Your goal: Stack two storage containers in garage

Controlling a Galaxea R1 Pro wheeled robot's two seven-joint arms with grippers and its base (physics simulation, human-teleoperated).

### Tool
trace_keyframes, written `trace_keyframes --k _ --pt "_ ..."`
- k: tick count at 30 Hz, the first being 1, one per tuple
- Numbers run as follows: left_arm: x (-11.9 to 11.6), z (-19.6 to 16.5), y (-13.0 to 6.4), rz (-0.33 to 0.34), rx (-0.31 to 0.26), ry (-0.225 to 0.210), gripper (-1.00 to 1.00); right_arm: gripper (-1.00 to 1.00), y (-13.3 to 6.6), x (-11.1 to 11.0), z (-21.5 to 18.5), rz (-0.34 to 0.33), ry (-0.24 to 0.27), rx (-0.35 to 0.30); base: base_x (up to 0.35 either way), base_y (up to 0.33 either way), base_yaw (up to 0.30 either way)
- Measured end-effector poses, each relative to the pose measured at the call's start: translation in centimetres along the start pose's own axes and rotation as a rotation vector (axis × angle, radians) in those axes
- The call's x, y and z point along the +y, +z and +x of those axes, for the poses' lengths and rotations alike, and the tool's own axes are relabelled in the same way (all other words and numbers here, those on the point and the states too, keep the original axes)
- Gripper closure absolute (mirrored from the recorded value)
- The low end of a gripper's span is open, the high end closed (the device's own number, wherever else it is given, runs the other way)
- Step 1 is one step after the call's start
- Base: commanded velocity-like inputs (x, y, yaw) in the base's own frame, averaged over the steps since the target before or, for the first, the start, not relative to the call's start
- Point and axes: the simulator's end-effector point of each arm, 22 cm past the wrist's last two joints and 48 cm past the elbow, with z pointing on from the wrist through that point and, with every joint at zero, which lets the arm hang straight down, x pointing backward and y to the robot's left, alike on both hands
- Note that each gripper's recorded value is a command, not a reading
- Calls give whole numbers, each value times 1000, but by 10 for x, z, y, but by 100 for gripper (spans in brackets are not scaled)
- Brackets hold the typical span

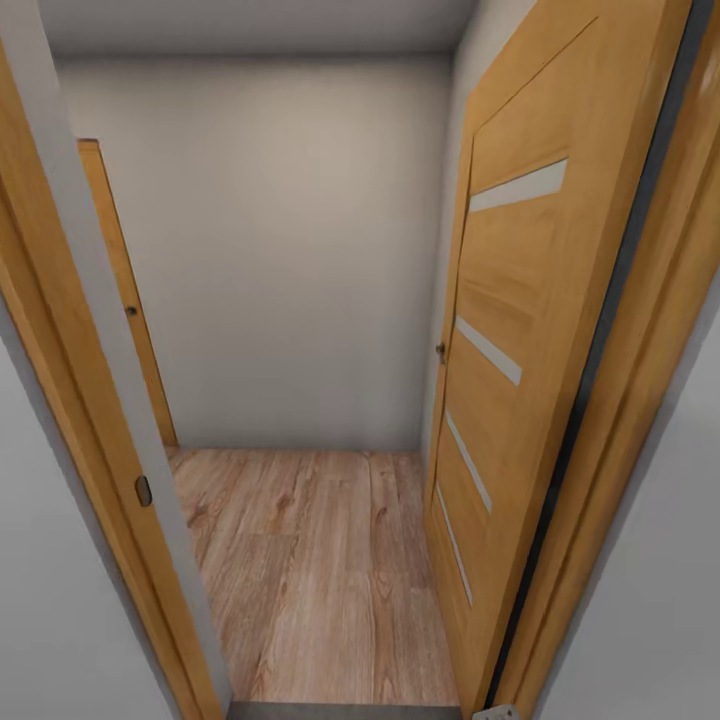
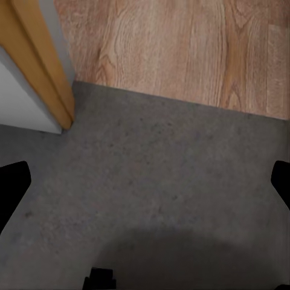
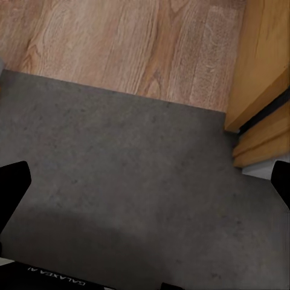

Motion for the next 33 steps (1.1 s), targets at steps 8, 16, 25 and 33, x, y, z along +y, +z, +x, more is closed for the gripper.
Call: trace_keyframes --k 8,16,25,33 --pt "0 0 0 0 -1 0 -100 -100 0 0 0 -1 -2 0 13 -2 0" --pt "0 0 0 -1 1 0 -100 -100 0 0 0 0 -2 0 23 0 0" --pt "0 0 0 -1 1 0 -100 -100 0 0 0 -1 -3 0 266 0 0" --pt "1 0 0 -2 0 -1 -100 -100 0 1 0 -1 -2 2 87 0 39"
